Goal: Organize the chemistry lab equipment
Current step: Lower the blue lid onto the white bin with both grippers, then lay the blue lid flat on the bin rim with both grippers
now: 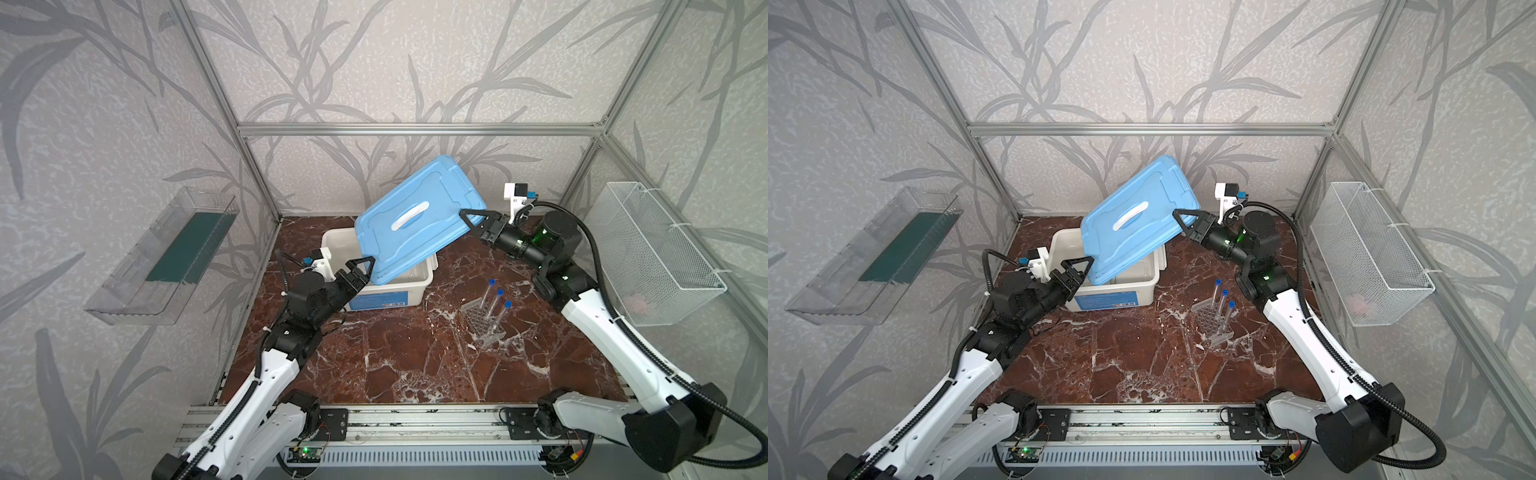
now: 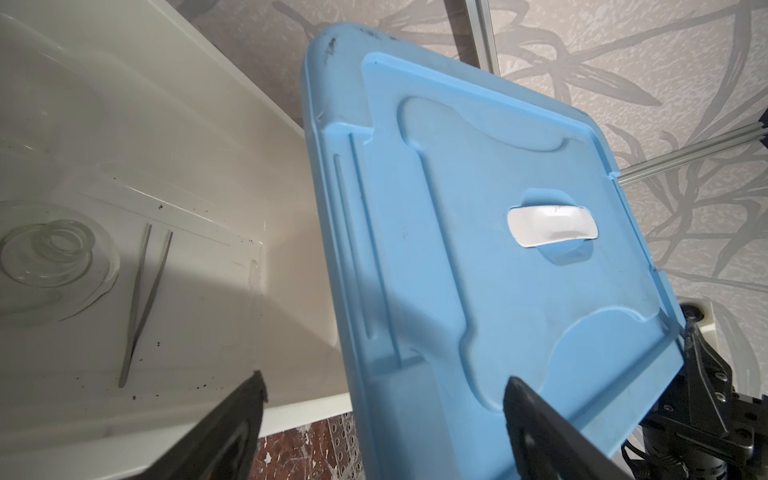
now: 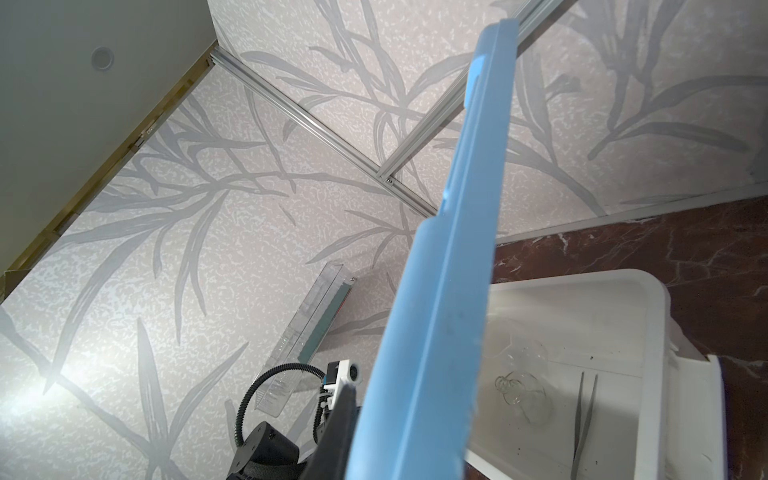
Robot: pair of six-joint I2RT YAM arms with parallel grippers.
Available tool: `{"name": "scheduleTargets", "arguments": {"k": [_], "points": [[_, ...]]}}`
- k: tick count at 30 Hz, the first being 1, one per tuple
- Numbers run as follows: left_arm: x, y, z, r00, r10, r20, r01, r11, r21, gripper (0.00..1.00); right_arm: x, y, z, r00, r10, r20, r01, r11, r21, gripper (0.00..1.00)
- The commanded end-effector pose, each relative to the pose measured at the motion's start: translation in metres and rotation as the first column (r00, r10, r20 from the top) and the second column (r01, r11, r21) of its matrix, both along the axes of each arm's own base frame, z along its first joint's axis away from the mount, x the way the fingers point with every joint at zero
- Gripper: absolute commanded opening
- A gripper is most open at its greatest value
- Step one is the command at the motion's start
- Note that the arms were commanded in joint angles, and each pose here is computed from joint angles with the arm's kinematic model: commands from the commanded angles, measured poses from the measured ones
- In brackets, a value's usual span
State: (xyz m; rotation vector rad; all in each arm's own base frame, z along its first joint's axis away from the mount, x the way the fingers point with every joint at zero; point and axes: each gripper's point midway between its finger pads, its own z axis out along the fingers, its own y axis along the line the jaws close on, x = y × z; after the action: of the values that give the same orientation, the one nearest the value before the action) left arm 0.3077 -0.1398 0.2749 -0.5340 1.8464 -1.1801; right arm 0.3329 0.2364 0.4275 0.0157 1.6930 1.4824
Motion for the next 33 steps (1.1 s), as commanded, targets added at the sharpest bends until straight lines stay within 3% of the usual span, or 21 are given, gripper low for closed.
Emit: {"name": "scheduleTargets", "arguments": {"k": [1, 5, 8, 11, 20, 27, 30, 33], "points": [[0.008, -0.006, 0.022, 0.996, -0.047, 0.072, 0.05, 0.998, -0.032, 0.86, -0.007, 0.017, 0.003, 0.998, 0.032, 0.061, -0.034, 0.999, 0.025, 0.08], [0.016, -0.001, 0.021, 0.996, -0.055, 0.066, 0.058, 0.997, -0.042, 0.77, -0.003, 0.03, -0.02, 0.999, 0.042, 0.034, -0.042, 0.999, 0.003, 0.08], [0.012, 0.019, 0.007, 1.0, 0.014, -0.011, -0.014, 0.998, 0.069, 0.67, 0.006, 0.032, -0.05, 1.0, 0.022, -0.011, -0.023, 0.998, -0.059, 0.08], [0.01, 0.035, -0.008, 0.995, 0.062, -0.082, -0.047, 0.984, 0.17, 0.64, 0.009, 0.044, -0.083, 0.998, 0.033, -0.056, -0.039, 0.993, -0.112, 0.11], [0.024, 0.064, -0.031, 0.978, 0.122, -0.171, -0.076, 0.965, 0.251, 0.49, 0.013, 0.08, -0.155, 0.986, 0.059, -0.155, -0.096, 0.964, -0.248, 0.28], [0.037, 0.071, -0.028, 0.973, 0.137, -0.186, -0.075, 0.948, 0.308, 0.5, 0.01, 0.087, -0.191, 0.973, 0.057, -0.224, -0.125, 0.946, -0.3, 0.35], [0.035, 0.086, -0.027, 0.963, 0.194, -0.187, -0.114, 0.921, 0.372, 0.53, 0.002, 0.091, -0.209, 0.965, 0.061, -0.254, -0.151, 0.923, -0.353, 0.45], [0.039, 0.088, -0.027, 0.963, 0.188, -0.193, -0.111, 0.93, 0.351, 0.54, -0.003, 0.092, -0.222, 0.956, 0.067, -0.284, -0.173, 0.913, -0.369, 0.49]]}}
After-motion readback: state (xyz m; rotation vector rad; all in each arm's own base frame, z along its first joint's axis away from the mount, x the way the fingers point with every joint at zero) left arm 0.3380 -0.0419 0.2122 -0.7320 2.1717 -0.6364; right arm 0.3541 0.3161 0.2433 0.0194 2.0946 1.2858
